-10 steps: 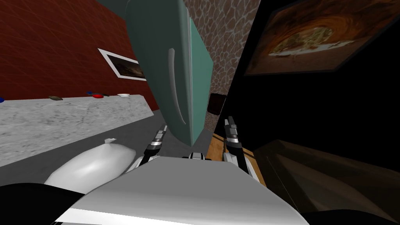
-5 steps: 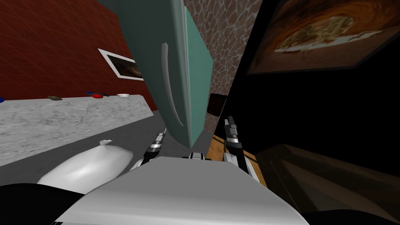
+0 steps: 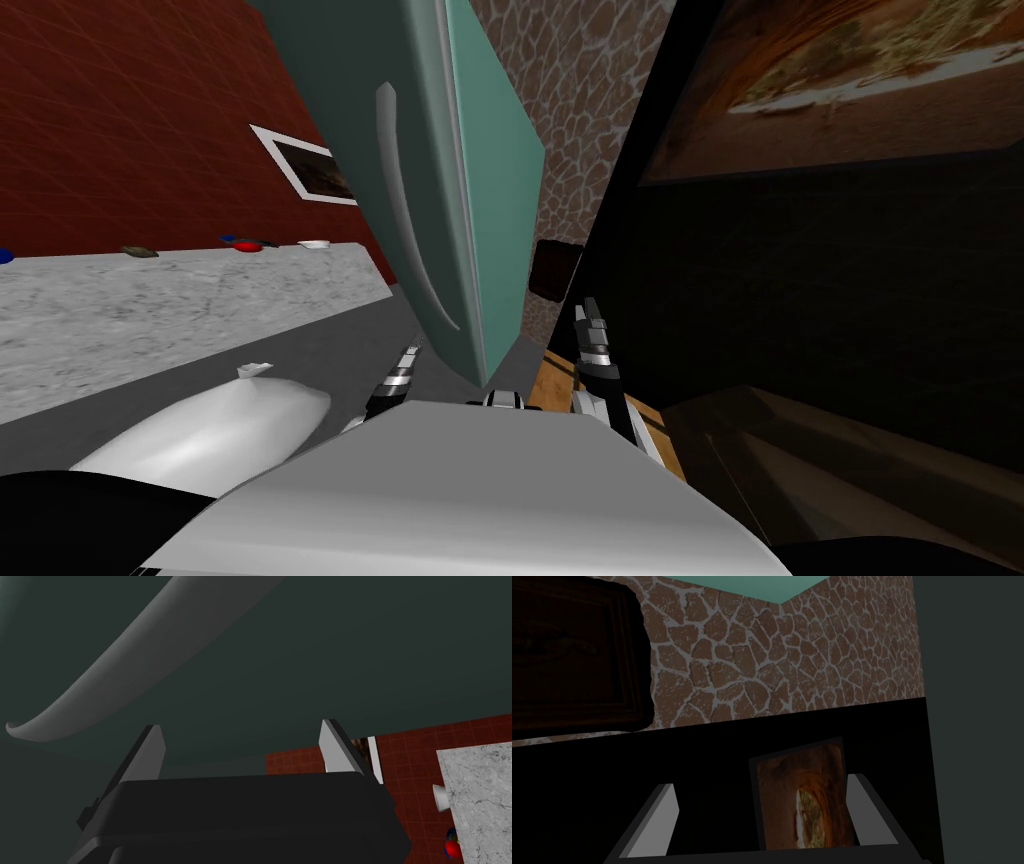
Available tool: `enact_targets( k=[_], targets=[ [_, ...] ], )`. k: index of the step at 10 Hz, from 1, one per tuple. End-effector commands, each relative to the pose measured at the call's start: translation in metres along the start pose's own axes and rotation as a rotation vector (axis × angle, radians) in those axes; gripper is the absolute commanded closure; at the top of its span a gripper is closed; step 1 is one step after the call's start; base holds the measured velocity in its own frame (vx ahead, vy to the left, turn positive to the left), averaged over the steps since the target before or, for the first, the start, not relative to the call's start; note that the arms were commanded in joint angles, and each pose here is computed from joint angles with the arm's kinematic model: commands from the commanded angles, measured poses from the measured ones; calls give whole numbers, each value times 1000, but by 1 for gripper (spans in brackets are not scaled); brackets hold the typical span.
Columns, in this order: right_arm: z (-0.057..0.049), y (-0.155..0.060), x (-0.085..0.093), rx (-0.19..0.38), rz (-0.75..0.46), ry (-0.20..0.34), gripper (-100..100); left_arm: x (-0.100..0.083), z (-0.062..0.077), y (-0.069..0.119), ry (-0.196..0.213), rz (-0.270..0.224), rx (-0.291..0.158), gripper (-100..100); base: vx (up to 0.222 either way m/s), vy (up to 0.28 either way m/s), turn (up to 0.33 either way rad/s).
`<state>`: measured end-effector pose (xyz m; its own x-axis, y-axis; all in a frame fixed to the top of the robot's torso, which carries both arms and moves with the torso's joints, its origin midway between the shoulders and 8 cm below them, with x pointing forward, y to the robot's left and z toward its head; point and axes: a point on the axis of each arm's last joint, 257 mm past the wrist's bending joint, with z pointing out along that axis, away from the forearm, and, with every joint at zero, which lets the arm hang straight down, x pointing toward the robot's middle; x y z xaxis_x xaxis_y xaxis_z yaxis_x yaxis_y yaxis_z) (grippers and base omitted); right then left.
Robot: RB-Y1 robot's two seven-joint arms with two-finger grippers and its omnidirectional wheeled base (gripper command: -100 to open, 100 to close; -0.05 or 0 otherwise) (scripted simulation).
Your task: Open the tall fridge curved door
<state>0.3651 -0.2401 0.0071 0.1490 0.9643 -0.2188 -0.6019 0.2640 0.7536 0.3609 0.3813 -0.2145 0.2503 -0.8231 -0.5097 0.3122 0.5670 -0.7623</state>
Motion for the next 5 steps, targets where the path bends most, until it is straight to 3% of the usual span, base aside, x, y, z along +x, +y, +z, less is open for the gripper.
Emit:
enact_targets(
  k=[1, 5],
  targets=[
    [0, 0, 0, 0, 0, 0, 0, 6, -15, 18, -1, 28, -39, -100, 128, -81, 42],
    [0, 0, 0, 0, 0, 0, 0, 23, -37, 38, -18, 33, -99, -100, 112, -80, 38]
  ],
)
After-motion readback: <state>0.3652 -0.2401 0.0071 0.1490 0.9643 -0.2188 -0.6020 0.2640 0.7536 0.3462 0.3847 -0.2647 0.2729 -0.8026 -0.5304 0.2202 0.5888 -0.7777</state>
